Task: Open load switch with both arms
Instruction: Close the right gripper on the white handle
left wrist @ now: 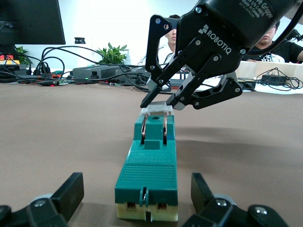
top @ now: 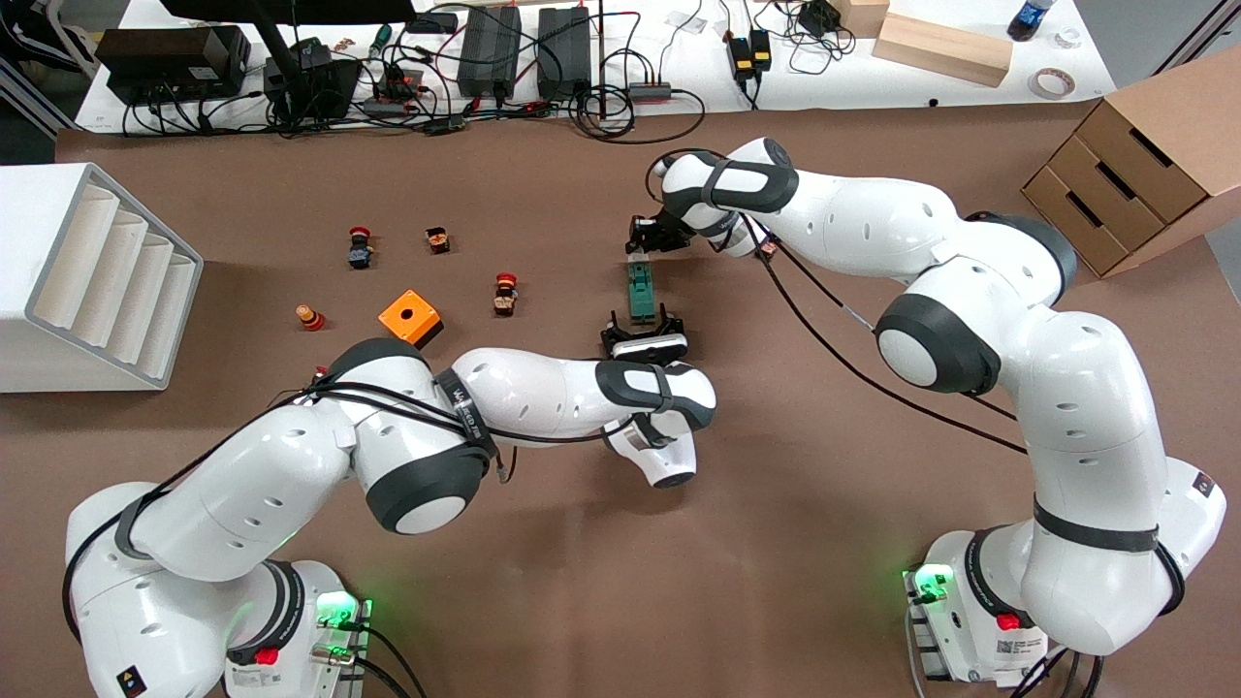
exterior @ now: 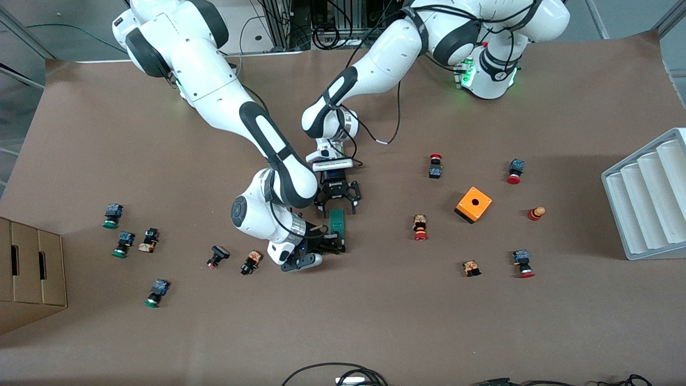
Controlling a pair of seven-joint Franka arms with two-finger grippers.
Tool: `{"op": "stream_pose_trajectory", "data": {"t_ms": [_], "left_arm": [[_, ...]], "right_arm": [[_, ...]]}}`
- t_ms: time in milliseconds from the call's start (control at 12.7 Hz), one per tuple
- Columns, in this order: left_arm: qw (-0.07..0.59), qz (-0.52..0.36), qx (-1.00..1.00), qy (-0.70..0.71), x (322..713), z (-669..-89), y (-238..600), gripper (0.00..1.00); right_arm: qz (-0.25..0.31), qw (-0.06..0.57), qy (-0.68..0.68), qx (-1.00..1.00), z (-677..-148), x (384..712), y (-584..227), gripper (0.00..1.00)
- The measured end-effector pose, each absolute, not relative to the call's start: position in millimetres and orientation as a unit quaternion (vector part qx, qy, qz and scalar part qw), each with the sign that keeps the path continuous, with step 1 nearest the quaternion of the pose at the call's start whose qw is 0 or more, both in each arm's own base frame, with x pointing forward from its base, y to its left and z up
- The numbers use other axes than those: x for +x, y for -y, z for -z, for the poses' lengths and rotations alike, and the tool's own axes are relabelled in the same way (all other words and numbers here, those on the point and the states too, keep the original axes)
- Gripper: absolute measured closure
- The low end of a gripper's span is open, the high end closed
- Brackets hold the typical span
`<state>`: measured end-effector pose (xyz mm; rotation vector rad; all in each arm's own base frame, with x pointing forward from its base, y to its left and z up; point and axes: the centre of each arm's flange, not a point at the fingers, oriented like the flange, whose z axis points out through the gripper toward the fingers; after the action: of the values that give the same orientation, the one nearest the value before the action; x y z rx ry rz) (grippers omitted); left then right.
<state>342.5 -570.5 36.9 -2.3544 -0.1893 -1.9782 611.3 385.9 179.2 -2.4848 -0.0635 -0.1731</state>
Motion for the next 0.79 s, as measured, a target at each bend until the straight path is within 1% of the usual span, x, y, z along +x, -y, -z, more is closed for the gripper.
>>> {"op": "stream_pose_trajectory", "data": {"t_ms": [789], "left_arm": [[0.03,0.642,-0.764,0.061,342.5,-36.9,570.5,0.0]], "right_arm": [[0.066,0.32,0.026,-0.945,-183.0,609.6,-386.2,0.78]]}}
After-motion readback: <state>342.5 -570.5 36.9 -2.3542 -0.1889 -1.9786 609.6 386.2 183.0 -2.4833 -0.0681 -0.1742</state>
